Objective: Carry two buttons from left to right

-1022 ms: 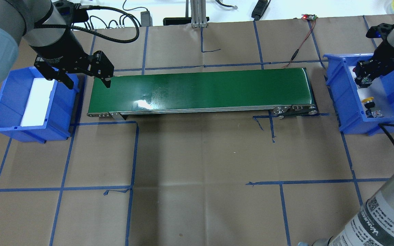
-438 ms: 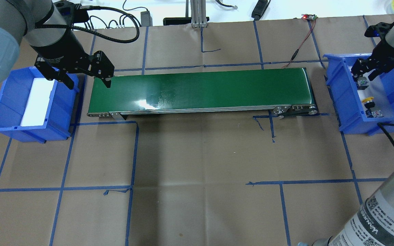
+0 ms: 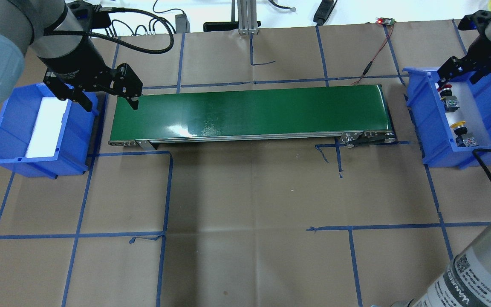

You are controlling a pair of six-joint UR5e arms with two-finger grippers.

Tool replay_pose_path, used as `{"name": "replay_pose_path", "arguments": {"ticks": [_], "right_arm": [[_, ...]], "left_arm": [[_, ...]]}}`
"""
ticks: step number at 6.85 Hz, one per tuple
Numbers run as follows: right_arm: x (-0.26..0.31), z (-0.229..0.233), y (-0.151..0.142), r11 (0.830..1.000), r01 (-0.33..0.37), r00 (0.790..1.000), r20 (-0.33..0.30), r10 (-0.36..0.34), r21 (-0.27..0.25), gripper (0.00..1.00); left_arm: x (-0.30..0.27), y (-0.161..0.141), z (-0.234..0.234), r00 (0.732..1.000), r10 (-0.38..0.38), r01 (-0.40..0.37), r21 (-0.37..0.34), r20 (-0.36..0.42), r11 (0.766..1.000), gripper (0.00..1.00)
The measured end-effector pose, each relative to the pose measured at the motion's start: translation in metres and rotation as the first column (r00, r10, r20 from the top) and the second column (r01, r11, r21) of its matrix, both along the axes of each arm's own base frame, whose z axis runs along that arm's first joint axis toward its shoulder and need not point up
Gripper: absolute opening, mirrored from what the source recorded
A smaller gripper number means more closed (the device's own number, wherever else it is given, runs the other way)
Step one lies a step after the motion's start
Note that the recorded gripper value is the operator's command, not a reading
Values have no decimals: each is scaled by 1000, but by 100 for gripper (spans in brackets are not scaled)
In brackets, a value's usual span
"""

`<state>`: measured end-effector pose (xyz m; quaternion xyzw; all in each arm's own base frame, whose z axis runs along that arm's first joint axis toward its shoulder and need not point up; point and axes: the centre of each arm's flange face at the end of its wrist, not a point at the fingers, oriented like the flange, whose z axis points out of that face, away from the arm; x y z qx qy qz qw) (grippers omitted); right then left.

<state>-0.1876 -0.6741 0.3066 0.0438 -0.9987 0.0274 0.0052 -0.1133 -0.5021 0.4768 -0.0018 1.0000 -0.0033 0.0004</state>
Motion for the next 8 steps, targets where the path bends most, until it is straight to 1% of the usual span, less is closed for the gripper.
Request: {"name": "replay_pose_path", "arguments": {"ticks": [1,2,3,4,5,6,7,8], "right_arm": [[8,45,8,1000,18,1000,-13,-18,-22,100],[19,83,21,998,67,998,-10,-67,-23,100],[44,114,36,992,128,992,2,-128,-4,100],[84,145,55,982,185,983,13,-186,19,100],[132,170,78,972,231,973,19,-232,40,100],[181,190,109,961,272,962,20,-273,47,100],[221,202,144,953,300,953,23,-301,38,100],[253,202,175,954,299,954,26,-300,35,100]], "left_arm": [[0,0,0,1000,0,0,0,0,1000,100],[0,0,0,1000,0,0,0,0,1000,100],[0,0,0,1000,0,0,-1,0,1000,100],[0,0,0,1000,0,0,-1,0,1000,100],[0,0,0,1000,0,0,0,0,1000,100],[0,0,0,1000,0,0,0,0,1000,100],[0,0,0,1000,0,0,0,0,1000,100],[0,0,0,1000,0,0,0,0,1000,100]]}}
